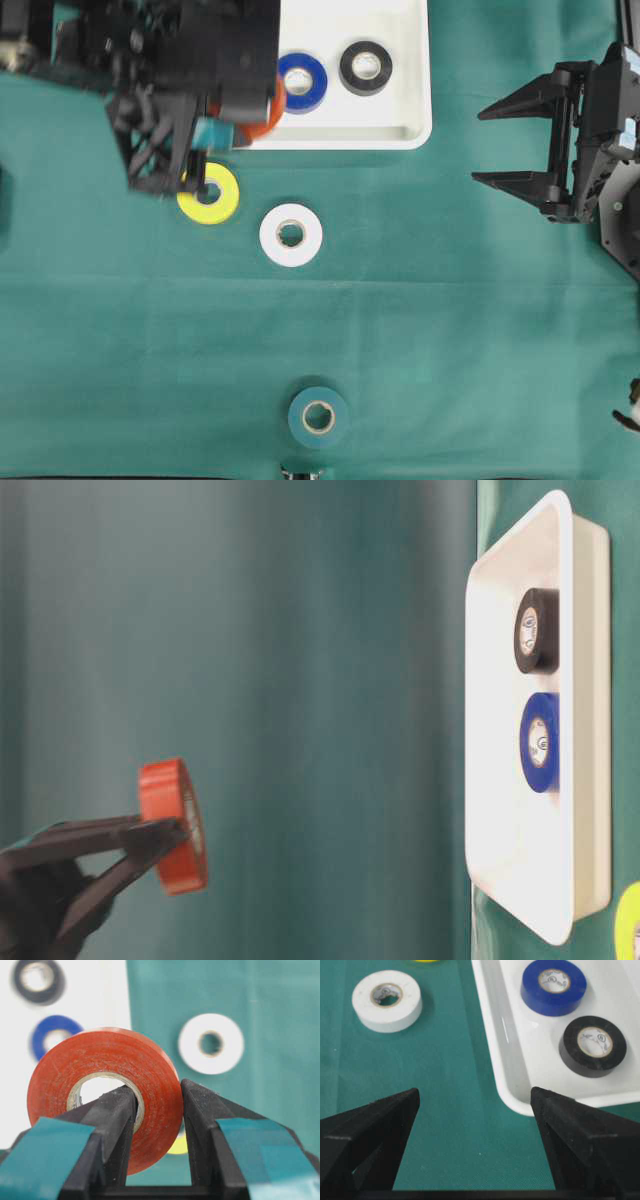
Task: Pick up the tape from a random location and place it into the white case.
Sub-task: 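Carry the red-orange roll with the left gripper to the tray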
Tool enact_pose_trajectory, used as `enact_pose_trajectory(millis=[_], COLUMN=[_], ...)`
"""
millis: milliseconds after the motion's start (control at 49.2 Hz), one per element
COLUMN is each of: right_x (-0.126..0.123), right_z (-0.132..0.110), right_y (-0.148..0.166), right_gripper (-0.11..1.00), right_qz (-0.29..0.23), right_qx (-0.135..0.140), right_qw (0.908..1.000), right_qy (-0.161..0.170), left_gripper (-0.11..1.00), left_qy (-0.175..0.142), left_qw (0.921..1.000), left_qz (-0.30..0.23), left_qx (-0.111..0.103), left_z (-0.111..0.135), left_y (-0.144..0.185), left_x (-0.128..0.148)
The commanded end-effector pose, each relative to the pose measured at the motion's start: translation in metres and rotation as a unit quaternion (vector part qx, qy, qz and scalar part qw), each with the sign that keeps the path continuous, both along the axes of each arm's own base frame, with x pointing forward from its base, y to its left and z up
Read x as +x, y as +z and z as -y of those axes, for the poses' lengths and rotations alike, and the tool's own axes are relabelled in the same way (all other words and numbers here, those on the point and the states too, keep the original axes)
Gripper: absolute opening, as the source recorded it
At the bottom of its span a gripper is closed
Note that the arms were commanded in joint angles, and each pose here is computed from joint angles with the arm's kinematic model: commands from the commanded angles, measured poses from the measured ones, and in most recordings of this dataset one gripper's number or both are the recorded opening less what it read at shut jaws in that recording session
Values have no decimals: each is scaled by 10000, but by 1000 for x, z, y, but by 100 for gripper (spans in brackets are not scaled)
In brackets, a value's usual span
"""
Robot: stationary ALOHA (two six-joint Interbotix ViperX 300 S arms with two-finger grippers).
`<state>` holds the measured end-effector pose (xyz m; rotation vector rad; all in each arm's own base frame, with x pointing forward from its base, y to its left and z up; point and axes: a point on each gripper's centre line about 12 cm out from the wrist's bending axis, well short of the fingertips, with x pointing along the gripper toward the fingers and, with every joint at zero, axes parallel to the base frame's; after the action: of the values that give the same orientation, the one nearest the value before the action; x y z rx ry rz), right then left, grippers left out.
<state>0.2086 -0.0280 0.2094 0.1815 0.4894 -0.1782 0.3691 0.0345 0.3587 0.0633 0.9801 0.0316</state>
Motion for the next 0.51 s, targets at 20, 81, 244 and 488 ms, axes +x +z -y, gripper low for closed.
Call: enact_pose_trajectory(millis=[20,81,244,488], right_x=[5,5,5,4], right_z=[1,1,1,1], right_y=[11,11,11,11], right_gripper=[89,90,89,89], right_qz=[156,156,141,141], right_qx=[-47,-47,-46,-47], right_qw=[9999,9999,9999,9999], right_qy=[6,6,5,-5], left_gripper=[24,24,24,24], left_qy=[253,414,742,935], left_qw=[9995,9990,9968,9952], left_qz=[175,162,154,127], left_qx=[82,110,239,269], left_z=[-24,-39,-76,-92], left_y=[9,7,6,4], left_x=[0,-2,-9,-15])
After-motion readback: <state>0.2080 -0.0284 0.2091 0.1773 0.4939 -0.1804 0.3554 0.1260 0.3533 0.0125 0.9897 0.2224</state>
